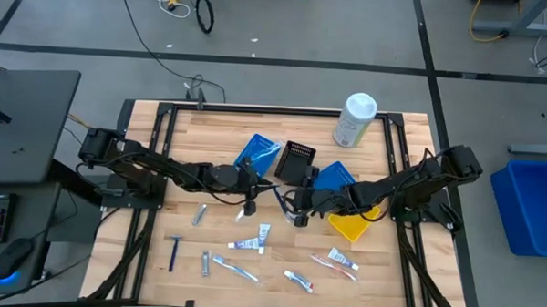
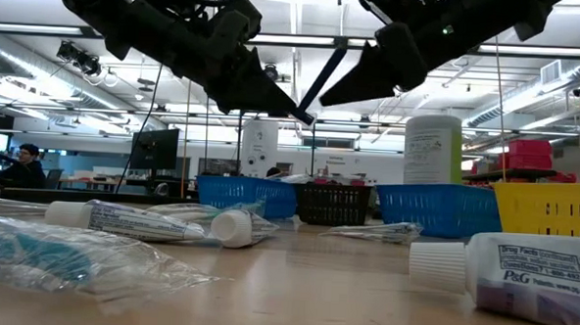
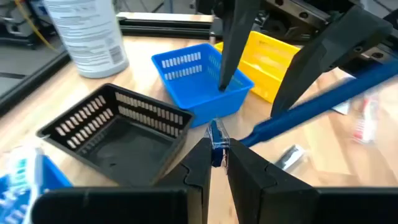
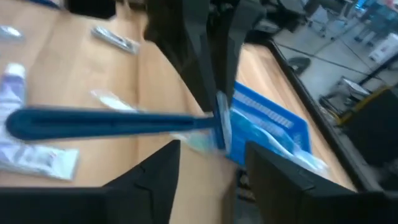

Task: Pick & Place Travel size toiletries
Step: Put the right blue razor into the black basket

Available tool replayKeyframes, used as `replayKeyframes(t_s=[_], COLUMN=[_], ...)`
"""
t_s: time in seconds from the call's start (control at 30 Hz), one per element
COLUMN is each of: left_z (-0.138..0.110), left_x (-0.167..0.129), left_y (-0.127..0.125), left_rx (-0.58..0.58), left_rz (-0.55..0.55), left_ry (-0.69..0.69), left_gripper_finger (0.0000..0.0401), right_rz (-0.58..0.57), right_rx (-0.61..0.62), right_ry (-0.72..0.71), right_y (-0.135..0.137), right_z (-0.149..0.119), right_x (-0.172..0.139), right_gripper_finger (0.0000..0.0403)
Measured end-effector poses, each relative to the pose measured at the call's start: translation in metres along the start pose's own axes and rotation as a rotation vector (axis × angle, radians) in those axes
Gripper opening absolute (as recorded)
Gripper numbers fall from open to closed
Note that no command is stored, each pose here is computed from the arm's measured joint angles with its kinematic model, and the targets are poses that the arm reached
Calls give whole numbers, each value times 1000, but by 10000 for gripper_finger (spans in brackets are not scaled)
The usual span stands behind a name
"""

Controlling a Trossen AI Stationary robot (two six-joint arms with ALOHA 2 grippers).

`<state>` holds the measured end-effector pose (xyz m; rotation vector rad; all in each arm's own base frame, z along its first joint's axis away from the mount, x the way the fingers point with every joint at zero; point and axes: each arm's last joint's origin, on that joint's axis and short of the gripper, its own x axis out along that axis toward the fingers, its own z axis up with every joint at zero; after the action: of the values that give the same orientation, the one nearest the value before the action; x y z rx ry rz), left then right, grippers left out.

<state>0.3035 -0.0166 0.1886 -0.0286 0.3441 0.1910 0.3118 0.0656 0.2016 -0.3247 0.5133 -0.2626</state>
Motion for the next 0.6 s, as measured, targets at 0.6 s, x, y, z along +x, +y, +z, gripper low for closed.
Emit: replayKeyframes(t_s=[0.6], left_z=[30], left_x=[9], left_y=[27], left_rx=[224], left_rz=[241], left_ry=[-49], left_gripper_finger=[50], right_rz=[-90], right_rx=[137], right_ry=[126], right_y=[-40], right_z=[4], right_x=[-65], right_gripper_finger=[206])
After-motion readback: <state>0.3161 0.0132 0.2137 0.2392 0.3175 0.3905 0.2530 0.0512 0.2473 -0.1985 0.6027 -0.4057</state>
